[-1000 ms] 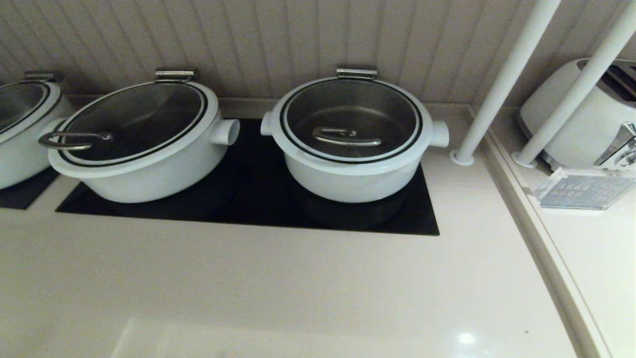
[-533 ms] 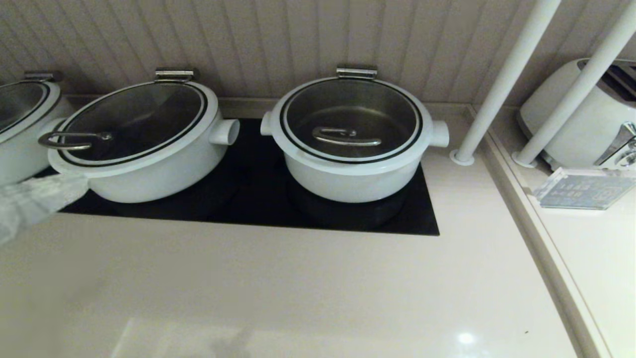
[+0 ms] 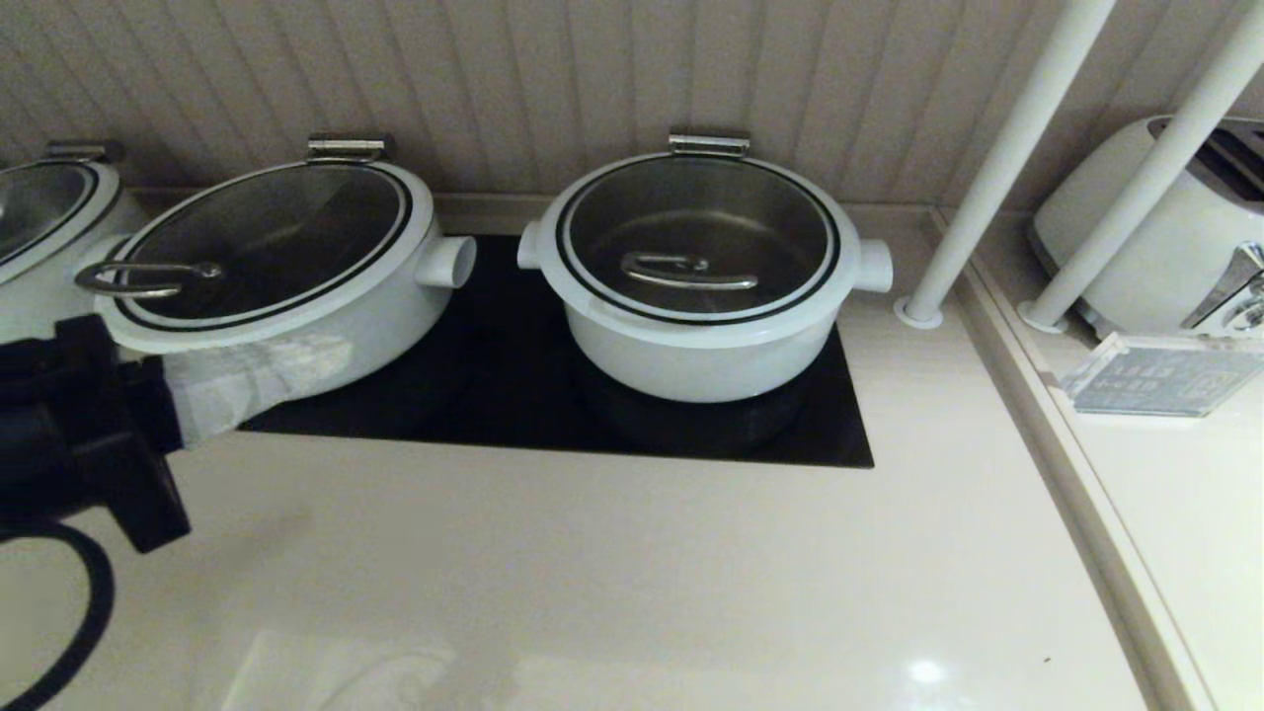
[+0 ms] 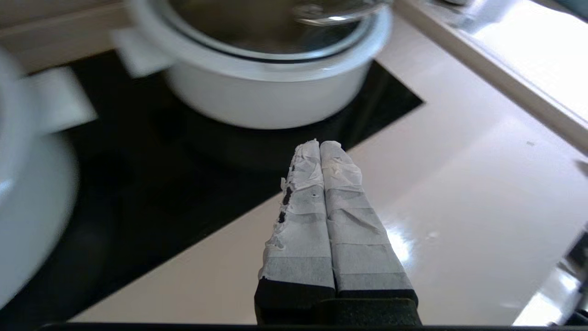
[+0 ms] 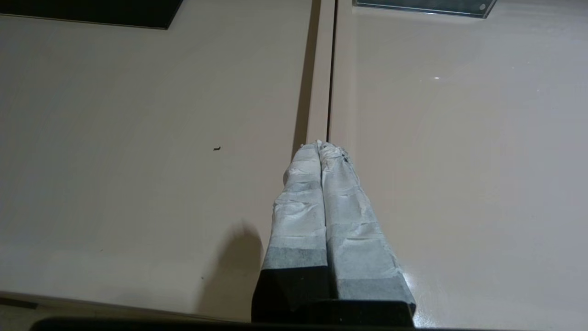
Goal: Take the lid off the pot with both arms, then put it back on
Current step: Open the food pot lid a small opening with the left arm
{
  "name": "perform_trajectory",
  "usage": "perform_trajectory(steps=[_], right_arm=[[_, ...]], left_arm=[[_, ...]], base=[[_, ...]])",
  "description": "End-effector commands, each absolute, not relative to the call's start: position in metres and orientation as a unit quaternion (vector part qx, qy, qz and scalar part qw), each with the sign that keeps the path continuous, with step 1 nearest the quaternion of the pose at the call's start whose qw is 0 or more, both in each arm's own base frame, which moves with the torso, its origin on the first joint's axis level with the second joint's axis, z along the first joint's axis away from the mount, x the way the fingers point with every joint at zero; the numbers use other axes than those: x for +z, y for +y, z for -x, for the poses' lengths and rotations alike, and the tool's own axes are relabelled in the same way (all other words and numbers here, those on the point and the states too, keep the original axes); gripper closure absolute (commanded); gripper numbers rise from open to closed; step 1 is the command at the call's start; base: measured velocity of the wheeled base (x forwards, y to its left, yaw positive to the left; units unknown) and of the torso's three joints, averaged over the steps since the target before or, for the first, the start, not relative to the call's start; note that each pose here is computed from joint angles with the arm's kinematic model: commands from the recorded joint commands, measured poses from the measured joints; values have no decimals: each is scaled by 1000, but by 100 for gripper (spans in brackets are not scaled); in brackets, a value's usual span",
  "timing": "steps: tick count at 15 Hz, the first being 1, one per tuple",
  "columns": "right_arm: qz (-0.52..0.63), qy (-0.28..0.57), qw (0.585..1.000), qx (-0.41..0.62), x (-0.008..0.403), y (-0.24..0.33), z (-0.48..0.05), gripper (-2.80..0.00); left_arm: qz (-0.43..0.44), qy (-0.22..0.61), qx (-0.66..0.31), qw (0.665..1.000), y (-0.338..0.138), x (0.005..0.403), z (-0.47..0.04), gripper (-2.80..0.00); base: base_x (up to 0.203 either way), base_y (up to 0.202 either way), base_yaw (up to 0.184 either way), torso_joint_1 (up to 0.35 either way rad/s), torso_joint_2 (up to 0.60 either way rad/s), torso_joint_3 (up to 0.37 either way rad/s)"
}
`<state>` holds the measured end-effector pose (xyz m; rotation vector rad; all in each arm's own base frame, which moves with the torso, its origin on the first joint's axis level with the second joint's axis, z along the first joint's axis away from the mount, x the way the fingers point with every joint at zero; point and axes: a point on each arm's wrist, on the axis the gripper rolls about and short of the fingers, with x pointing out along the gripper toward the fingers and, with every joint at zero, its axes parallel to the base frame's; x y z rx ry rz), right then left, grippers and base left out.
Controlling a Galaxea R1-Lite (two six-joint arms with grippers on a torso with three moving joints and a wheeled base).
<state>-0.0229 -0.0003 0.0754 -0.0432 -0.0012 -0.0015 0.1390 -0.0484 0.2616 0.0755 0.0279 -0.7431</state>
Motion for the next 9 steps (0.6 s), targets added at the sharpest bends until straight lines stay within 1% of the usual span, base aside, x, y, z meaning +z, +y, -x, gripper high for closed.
perform_trajectory(steps=[1, 4, 9], right_arm=[[22, 0, 1000, -1, 75, 0, 23, 0], [17, -2, 1000, -1, 76, 0, 23, 0], [17, -2, 1000, -1, 76, 0, 23, 0]], left_arm=[[-34, 42, -393, 918, -65, 250, -160, 0], [-34, 57, -416, 907, -82, 240, -178, 0], [-36, 50, -441, 896, -110, 225, -215, 0]], base=[[0, 0, 0, 0, 0, 0], [0, 0, 0, 0, 0, 0], [0, 0, 0, 0, 0, 0]])
